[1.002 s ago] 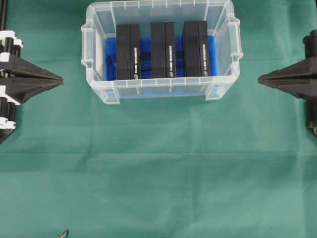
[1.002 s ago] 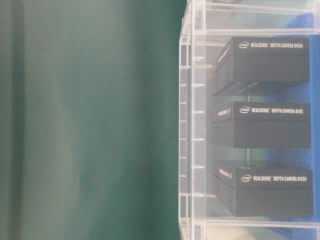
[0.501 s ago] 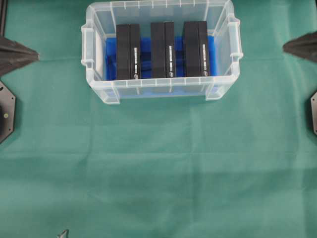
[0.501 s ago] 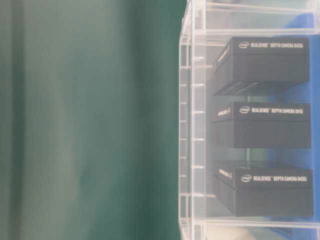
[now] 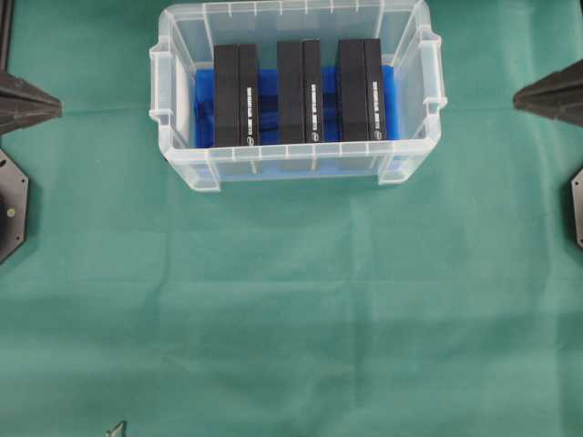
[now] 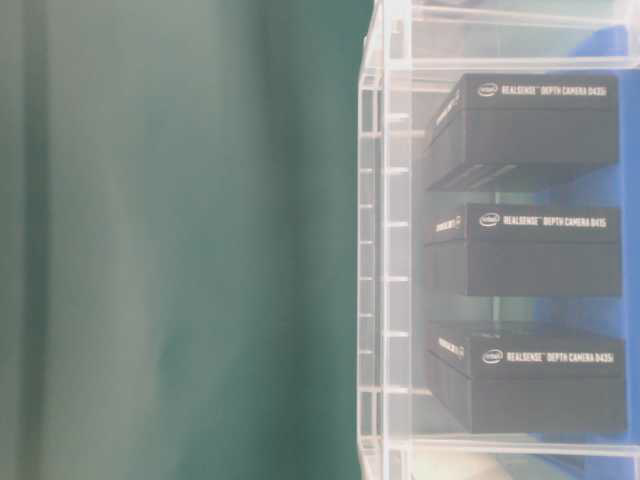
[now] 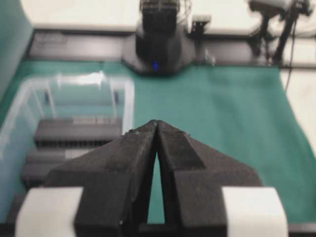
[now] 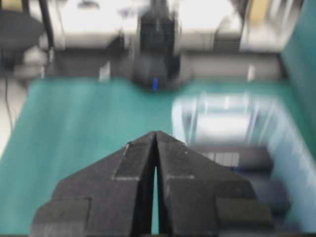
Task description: Take the box out of the case with both arms.
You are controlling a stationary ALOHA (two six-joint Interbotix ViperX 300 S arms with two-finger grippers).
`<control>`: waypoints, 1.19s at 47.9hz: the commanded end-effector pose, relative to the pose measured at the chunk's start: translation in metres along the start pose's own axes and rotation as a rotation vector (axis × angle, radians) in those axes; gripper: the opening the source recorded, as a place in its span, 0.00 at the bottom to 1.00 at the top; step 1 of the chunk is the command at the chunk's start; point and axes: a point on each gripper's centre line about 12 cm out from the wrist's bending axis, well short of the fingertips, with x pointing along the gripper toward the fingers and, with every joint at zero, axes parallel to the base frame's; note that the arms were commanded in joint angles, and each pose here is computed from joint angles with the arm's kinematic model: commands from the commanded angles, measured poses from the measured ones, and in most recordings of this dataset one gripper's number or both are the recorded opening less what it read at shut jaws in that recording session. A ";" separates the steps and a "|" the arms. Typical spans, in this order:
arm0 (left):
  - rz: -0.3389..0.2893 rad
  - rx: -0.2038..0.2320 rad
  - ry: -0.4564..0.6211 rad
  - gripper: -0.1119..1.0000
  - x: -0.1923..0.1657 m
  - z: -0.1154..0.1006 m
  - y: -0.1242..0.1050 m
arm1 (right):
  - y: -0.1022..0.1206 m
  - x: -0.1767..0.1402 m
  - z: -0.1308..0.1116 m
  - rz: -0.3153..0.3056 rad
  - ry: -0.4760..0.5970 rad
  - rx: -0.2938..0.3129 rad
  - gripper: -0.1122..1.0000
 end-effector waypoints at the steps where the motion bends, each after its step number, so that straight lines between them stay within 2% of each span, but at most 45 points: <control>1: 0.009 -0.012 0.083 0.10 -0.002 0.007 0.001 | 0.000 -0.002 0.000 -0.018 0.098 0.022 0.10; 7: 0.023 -0.055 0.272 0.10 -0.004 0.000 0.001 | -0.003 -0.005 -0.012 -0.053 0.279 0.031 0.10; 17: 0.069 -0.121 0.670 0.10 -0.018 -0.022 0.001 | -0.006 -0.013 -0.034 -0.118 0.618 0.030 0.10; 23: 0.088 -0.130 0.827 0.10 -0.023 -0.032 0.001 | -0.009 -0.018 -0.047 -0.154 0.814 0.029 0.10; 27: 0.093 -0.127 0.876 0.10 -0.024 -0.034 0.000 | -0.010 -0.021 -0.055 -0.176 0.932 0.029 0.10; 33: 0.094 -0.126 0.879 0.10 -0.024 -0.034 0.001 | -0.011 -0.022 -0.059 -0.191 1.011 0.028 0.10; 45: 0.104 -0.143 0.884 0.10 -0.025 -0.035 0.001 | -0.012 -0.019 -0.057 -0.211 1.008 0.043 0.10; 48: 0.124 -0.186 0.884 0.10 -0.025 -0.035 0.001 | -0.012 -0.019 -0.057 -0.235 1.006 0.072 0.10; 51: 0.158 -0.247 0.883 0.10 -0.025 -0.035 0.002 | -0.013 -0.020 -0.056 -0.270 0.996 0.122 0.10; 57: 0.243 -0.422 0.871 0.10 -0.025 -0.036 0.002 | -0.014 -0.020 -0.053 -0.378 0.957 0.288 0.10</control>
